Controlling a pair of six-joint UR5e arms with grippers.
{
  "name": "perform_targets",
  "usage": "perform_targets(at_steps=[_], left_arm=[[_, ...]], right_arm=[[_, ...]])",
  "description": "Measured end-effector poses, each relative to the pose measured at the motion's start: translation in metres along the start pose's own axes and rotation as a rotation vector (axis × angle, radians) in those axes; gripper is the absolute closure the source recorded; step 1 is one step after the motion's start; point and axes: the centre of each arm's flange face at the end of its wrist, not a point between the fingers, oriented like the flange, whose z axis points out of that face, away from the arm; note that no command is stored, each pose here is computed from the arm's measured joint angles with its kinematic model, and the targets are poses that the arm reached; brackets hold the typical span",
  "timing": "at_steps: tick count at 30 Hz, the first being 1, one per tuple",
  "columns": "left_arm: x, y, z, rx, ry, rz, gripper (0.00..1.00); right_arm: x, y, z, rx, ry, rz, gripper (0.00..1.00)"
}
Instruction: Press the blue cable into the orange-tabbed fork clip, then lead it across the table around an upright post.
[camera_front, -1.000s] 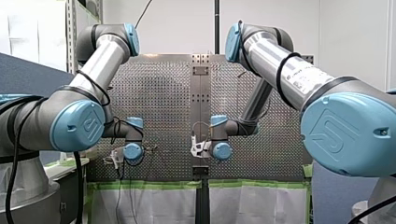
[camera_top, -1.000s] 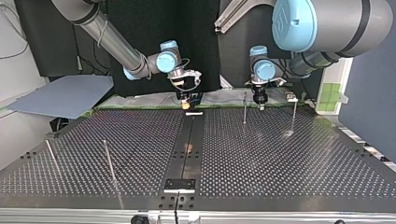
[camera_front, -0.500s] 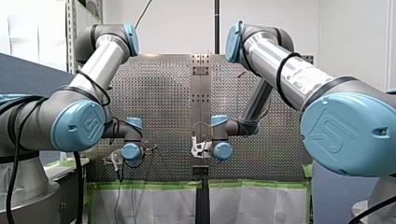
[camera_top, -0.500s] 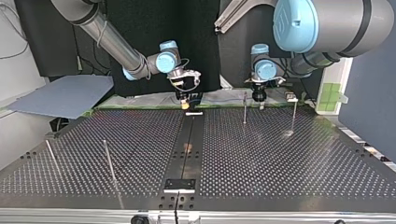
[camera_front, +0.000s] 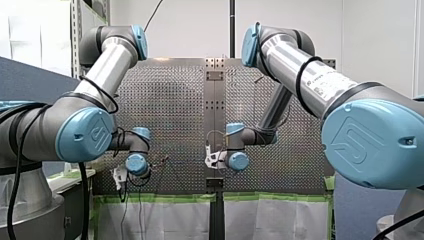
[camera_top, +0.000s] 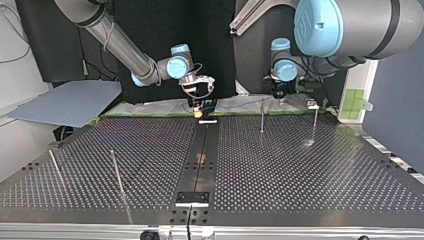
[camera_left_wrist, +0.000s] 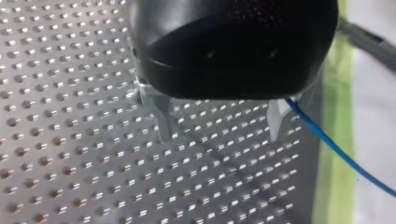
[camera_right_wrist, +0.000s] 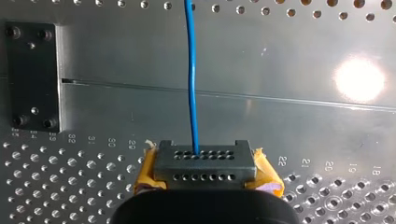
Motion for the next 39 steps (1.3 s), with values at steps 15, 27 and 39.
perform_targets(at_steps=[15, 27, 39], left_arm=[[-0.004, -0.005, -0.049, 0.089, 0.021, 0.004, 0.0], [-0.027, -0.019, -0.072, 0.134, 0.01, 0.066, 0.0], [-0.034, -0.026, -0.071, 0.162, -0.038, 0.116, 0.0]], right_arm=[[0.0, 0.0, 0.0, 0.0, -0.003, 0.0, 1.0], [0.0, 0.0, 0.0, -0.001, -0.004, 0.0, 1.0], [-0.001, 0.0, 0.0, 0.001, -0.006, 0.002, 1.0]])
